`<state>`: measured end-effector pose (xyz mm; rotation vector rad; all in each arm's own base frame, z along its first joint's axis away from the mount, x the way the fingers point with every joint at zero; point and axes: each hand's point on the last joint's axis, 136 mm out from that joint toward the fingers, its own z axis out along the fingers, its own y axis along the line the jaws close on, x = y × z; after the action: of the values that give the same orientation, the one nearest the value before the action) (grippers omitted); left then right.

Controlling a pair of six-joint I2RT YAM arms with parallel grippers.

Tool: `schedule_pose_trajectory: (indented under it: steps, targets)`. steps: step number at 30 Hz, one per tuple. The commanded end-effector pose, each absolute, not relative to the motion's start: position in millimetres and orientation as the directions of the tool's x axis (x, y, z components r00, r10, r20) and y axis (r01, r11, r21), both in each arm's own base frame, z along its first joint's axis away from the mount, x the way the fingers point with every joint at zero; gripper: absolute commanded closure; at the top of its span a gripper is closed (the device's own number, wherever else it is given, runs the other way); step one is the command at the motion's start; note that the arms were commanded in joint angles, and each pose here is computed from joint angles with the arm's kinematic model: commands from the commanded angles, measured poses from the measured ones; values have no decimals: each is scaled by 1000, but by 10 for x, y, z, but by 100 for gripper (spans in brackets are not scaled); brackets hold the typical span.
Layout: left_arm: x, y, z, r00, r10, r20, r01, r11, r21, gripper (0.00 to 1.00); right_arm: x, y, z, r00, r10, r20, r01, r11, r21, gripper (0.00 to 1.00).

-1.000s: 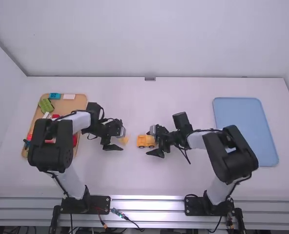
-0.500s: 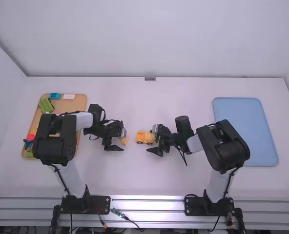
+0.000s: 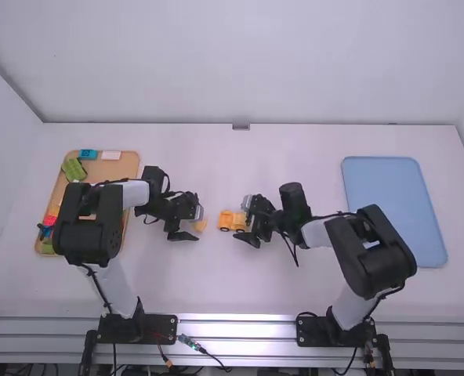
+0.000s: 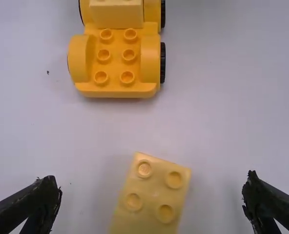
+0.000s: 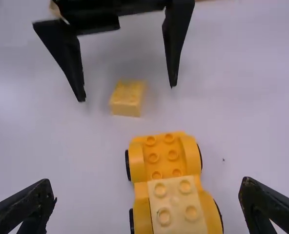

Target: Assemble lego blocks to make yellow taxi

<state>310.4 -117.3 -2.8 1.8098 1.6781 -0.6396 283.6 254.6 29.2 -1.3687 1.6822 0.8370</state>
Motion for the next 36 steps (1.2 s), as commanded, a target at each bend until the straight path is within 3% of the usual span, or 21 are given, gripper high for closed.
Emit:
schedule_pose_trajectory:
  steps: [1, 5, 14, 26, 29, 36]
  targets:
    - [3081, -1214, -36, 68, 708, -703, 997, -28, 68, 1, 2905, 2478, 146, -120, -486, -866, -972, 234, 3, 0]
    - [3079, -1220, -28, 60, 704, -708, 998, -23, 62, 1, 3037, 2417, 46, -131, -480, -867, -965, 262, 1, 0]
    - [3048, -1238, -12, 48, 693, -719, 999, -22, 46, 1, 3104, 2580, -101, -92, -431, -898, -990, 139, 35, 0]
    - [3105, -1254, -16, 49, 697, -716, 998, -9, 59, 1, 2953, 2702, -248, -109, -459, -882, -993, 96, 73, 0]
    - [3106, -1236, -33, 49, 707, -706, 998, -9, 59, 10, 2906, 2734, -319, -118, -492, -862, -992, 100, 79, 2]
    - [3093, -1182, -94, 49, 737, -674, 998, -13, 58, 12, 2922, 2750, -334, -109, -504, -857, -992, 107, 63, 6]
